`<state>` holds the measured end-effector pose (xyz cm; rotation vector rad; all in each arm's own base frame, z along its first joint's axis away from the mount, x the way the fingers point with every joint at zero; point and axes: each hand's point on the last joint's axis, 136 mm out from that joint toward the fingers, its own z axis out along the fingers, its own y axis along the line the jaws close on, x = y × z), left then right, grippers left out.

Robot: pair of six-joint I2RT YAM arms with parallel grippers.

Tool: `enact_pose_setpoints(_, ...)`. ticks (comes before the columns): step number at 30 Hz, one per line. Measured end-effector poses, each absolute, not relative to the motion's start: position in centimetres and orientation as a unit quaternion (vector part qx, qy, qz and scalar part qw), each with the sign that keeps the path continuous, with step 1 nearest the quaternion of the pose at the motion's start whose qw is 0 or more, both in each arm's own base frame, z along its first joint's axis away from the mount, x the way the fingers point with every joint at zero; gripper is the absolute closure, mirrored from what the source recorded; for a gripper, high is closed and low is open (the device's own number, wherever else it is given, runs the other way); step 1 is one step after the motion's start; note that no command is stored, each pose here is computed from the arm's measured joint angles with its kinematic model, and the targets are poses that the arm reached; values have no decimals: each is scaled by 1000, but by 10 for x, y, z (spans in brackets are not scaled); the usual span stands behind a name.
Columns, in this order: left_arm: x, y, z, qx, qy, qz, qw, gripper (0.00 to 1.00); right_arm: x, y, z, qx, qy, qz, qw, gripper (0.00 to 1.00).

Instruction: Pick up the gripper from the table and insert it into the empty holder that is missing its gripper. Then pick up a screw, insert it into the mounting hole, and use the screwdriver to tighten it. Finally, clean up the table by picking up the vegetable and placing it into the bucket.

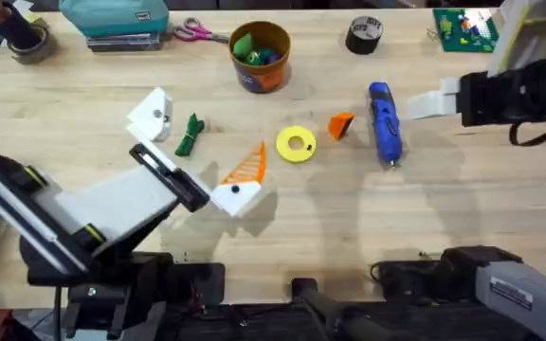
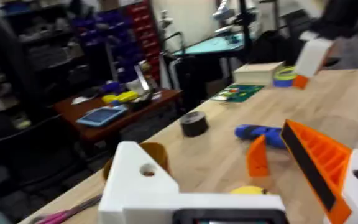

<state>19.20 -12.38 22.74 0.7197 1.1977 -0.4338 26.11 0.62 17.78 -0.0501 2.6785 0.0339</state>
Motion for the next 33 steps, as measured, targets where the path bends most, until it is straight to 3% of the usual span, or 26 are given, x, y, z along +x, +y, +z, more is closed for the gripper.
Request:
enact_pose_setpoints(13, 156, -153, 202, 368, 569, -348, 648, 15, 261, 6, 178, -18, 973, 12, 229, 5)
enact_pose_setpoints(19, 145, -160, 171, 350, 620, -415, 566, 15, 261, 6, 178, -18, 973, 12, 229, 4)
enact_pose_setpoints(24, 143, -160, 160, 348, 634, -420, 547, 15, 261, 6, 178, -18, 973, 12, 229, 4)
enact_pose_setpoints(33, 134, -164, 159, 386, 612, -417, 550, 15, 261, 6, 178, -18, 973, 12, 229, 4)
